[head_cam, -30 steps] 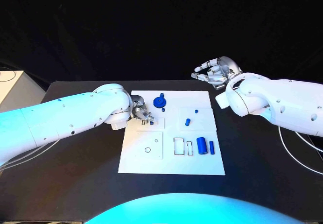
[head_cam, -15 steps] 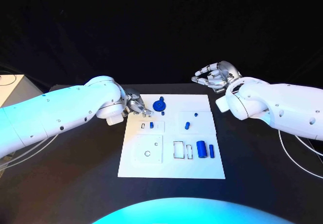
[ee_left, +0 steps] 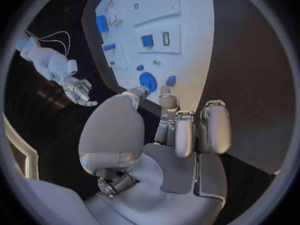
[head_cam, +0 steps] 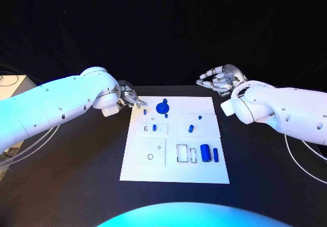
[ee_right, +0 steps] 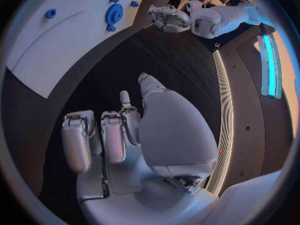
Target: Assemble the parts on the task board
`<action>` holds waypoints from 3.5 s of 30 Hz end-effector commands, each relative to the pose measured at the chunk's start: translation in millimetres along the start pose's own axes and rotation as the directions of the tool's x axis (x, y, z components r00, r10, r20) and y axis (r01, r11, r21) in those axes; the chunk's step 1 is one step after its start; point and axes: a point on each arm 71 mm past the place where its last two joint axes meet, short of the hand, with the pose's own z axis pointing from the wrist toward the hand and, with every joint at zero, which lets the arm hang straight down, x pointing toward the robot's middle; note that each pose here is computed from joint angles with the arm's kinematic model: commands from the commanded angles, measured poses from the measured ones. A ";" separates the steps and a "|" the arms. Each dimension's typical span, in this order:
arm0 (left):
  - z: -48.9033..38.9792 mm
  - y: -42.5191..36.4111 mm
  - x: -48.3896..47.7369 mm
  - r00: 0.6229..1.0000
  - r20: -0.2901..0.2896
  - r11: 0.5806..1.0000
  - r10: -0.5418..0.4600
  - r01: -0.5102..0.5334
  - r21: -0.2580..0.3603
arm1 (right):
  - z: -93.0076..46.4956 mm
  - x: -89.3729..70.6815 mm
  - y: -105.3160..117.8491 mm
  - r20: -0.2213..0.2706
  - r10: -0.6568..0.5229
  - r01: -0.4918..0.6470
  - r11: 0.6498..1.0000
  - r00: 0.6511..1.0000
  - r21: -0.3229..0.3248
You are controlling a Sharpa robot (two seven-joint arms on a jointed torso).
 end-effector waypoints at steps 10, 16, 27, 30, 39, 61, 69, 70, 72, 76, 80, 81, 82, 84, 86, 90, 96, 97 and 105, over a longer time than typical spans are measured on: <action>14.9 -8.5 -3.7 0.999 -0.012 0.999 0.050 -0.050 -0.006 | -1.4 0.8 0.9 -0.014 -0.003 0.002 1.000 1.000 -0.014; 22.3 -9.9 -1.7 0.998 -0.028 0.998 0.060 -0.061 -0.023 | -1.9 0.6 1.1 -0.013 -0.003 0.002 1.000 1.000 -0.014; 29.8 -8.7 0.7 0.996 -0.049 0.996 0.074 -0.076 -0.045 | -2.2 0.7 1.6 -0.013 -0.002 0.002 1.000 1.000 -0.016; 30.6 -9.5 1.8 0.995 -0.057 0.996 0.078 -0.080 -0.045 | -2.2 0.7 1.7 -0.013 -0.002 0.002 1.000 1.000 -0.016; 34.3 -9.6 5.8 0.993 -0.080 0.994 0.087 -0.091 -0.052 | -2.0 1.0 1.9 -0.014 -0.002 0.002 1.000 1.000 -0.016; 36.4 -10.2 10.1 0.994 -0.094 0.998 0.056 -0.059 -0.035 | -1.4 1.8 2.4 -0.016 -0.003 0.002 1.000 1.000 -0.017; 34.4 -11.2 11.5 0.994 -0.106 1.000 0.012 -0.013 -0.008 | -1.1 1.7 2.2 -0.015 -0.003 0.003 1.000 1.000 -0.017; 34.2 -11.2 11.6 0.994 -0.107 1.000 0.008 -0.009 -0.006 | -1.1 1.7 2.2 -0.015 -0.003 0.003 1.000 1.000 -0.017; 33.7 -11.0 11.7 0.994 -0.109 1.000 0.001 -0.002 -0.004 | -1.0 1.6 2.2 -0.015 -0.003 0.003 1.000 1.000 -0.017; 32.2 -10.3 11.6 0.994 -0.107 1.000 -0.009 0.009 0.000 | -0.9 1.7 2.1 -0.016 -0.003 0.003 1.000 1.000 -0.017; 28.8 -8.0 11.6 0.994 -0.107 1.000 -0.027 0.028 0.006 | -1.0 1.2 1.8 -0.015 -0.003 0.003 1.000 1.000 -0.016; 27.7 -7.3 11.6 0.994 -0.107 0.999 -0.032 0.033 0.007 | -1.1 1.0 1.7 -0.014 -0.003 0.003 1.000 1.000 -0.016; 26.1 -6.3 11.8 0.993 -0.108 0.999 -0.038 0.039 0.009 | -1.1 0.8 1.6 -0.014 -0.004 0.003 1.000 1.000 -0.016; 22.9 -4.7 12.4 0.993 -0.108 0.999 -0.046 0.047 0.013 | -1.2 0.4 1.3 -0.013 -0.004 0.003 1.000 1.000 -0.016; 17.0 -2.3 13.6 0.993 -0.106 0.998 -0.052 0.055 0.021 | -1.4 -0.4 0.9 -0.012 -0.004 0.004 1.000 1.000 -0.015; 7.4 1.2 15.7 0.994 -0.096 0.998 -0.055 0.058 0.032 | -1.6 -1.6 0.1 -0.009 -0.004 0.004 1.000 1.000 -0.013; -4.3 4.8 18.9 0.995 -0.076 0.997 -0.057 0.061 0.042 | -1.7 -3.5 -1.3 -0.005 -0.005 0.005 1.000 1.000 -0.010; -5.3 5.0 19.4 0.996 -0.074 0.997 -0.058 0.062 0.043 | -1.7 -3.6 -1.4 -0.005 -0.005 0.005 1.000 1.000 -0.010; -14.3 6.0 29.9 0.997 -0.051 0.997 -0.053 0.055 0.051 | -1.8 -5.8 -3.0 0.001 -0.006 0.006 1.000 1.000 -0.006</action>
